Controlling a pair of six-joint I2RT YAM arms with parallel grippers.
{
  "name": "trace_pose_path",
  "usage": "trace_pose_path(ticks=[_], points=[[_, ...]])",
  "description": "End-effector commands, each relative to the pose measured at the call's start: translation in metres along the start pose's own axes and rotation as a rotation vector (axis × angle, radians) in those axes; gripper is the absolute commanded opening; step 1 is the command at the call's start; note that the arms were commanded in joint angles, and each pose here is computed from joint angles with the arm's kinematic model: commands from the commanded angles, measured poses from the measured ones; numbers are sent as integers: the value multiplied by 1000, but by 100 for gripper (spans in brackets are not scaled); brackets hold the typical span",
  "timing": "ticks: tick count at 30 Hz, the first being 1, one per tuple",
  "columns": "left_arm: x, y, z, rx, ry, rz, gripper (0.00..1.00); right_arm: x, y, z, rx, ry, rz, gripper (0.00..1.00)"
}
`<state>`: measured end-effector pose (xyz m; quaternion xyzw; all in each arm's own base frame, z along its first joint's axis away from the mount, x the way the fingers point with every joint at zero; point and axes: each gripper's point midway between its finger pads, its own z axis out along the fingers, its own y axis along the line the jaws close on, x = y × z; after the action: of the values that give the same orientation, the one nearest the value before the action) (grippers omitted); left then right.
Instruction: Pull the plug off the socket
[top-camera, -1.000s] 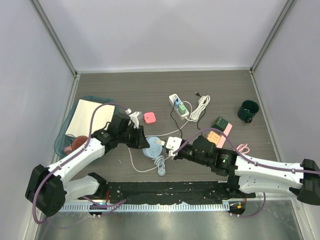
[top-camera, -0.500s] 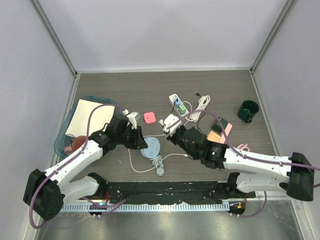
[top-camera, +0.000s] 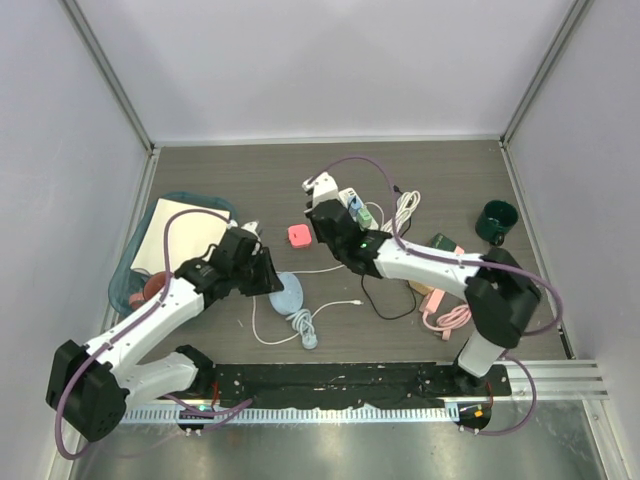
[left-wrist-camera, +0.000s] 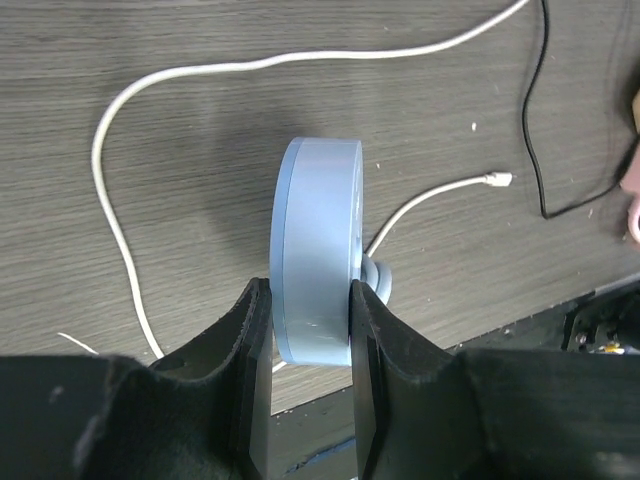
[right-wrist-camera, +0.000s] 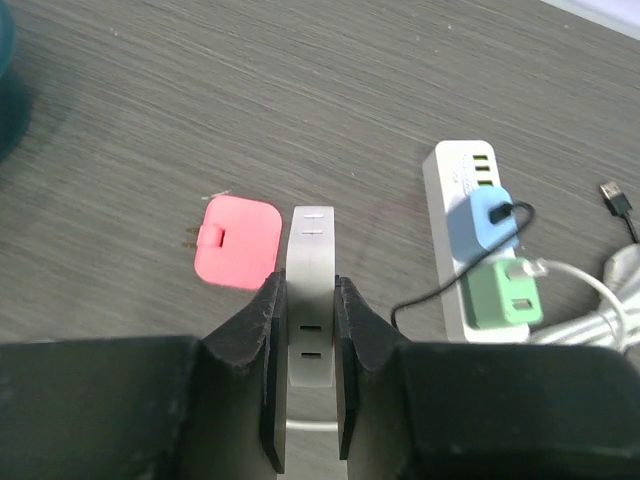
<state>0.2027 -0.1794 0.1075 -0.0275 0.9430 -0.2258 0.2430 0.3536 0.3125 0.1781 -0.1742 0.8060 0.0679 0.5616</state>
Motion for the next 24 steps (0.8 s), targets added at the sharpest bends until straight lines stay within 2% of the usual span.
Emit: trace_pose_path(ticks=[1,3,4,7,8,11,13,14,19,24], points=[[1,50,1,-255,-11,14,0,-21,10,30,59,-19,23,1],[3,52,2,-269,-7,12,7,-2,9,44,109,31,-11,1],[2,54,3,-280,-7,11,10,-6,8,48,130,24,-1,1],[2,56,3,-294,-4,10,28,-1,7,58,147,40,-2,1],[0,56,3,-298,-11,11,37,-1,7,60,151,42,-3,1],[-5,57,-1,-303,-43,6,52,15,4,67,186,95,-18,1],[-9,55,-5,-297,-64,6,57,19,2,69,214,110,-18,1],[-15,52,-10,-287,-97,5,67,30,0,70,232,138,-25,1],[-39,43,-35,-241,-235,38,82,44,-13,73,316,171,-59,1],[-65,23,-71,-122,-419,113,84,57,-9,83,331,213,-83,1]])
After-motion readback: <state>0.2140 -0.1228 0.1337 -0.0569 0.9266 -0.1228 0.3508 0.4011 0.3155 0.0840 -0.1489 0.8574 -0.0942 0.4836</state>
